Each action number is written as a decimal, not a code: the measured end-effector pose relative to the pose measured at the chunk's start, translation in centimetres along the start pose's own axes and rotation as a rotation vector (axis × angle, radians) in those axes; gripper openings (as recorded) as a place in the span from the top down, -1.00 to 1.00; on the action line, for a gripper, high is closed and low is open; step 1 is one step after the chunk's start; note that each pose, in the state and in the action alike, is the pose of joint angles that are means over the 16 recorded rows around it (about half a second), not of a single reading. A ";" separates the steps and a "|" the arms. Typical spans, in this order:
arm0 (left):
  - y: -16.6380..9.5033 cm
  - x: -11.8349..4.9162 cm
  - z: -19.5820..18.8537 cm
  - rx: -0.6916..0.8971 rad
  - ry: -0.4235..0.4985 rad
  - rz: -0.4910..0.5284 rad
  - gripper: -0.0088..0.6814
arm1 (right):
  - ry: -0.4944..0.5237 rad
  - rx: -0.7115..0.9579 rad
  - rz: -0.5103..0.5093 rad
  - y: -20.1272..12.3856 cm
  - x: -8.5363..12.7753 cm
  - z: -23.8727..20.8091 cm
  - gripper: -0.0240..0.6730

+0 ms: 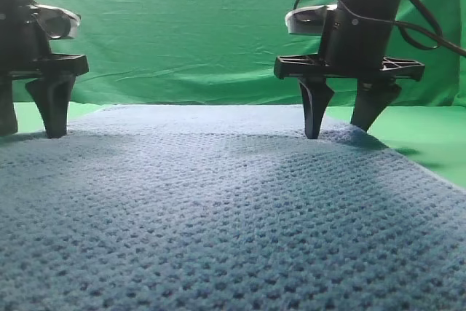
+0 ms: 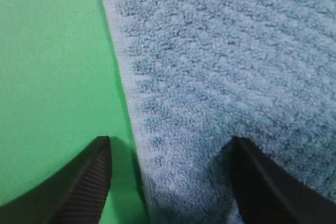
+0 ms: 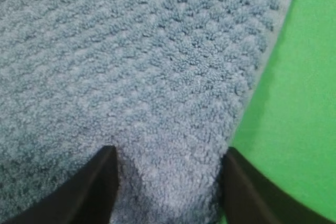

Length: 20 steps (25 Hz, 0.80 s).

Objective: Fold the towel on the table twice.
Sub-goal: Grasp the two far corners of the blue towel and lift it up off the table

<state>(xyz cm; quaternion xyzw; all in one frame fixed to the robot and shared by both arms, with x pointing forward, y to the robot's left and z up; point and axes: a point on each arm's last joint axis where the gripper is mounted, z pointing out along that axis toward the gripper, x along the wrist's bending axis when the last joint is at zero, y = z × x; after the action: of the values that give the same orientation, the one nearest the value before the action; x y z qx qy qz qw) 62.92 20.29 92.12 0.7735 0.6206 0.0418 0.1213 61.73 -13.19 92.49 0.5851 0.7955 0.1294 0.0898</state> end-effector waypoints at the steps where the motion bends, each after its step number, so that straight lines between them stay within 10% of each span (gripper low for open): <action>1: 0.0 0.0 0.1 0.004 -0.010 -0.012 0.07 | 0.001 0.001 0.002 0.0 0.0 0.0 0.12; 10: 0.4 -0.5 0.3 0.025 -0.112 -0.113 0.87 | 0.011 0.012 0.013 0.3 0.3 0.1 0.84; 20: 2.1 -0.9 -4.0 0.002 -0.161 -0.103 0.97 | -0.035 -0.006 -0.026 2.6 0.1 -3.0 0.93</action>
<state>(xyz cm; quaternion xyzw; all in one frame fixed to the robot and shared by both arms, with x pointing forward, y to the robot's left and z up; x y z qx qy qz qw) 63.82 19.56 96.55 0.7414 0.6480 -0.0276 0.1720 63.22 -12.63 96.14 0.5764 0.8012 0.1203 0.1069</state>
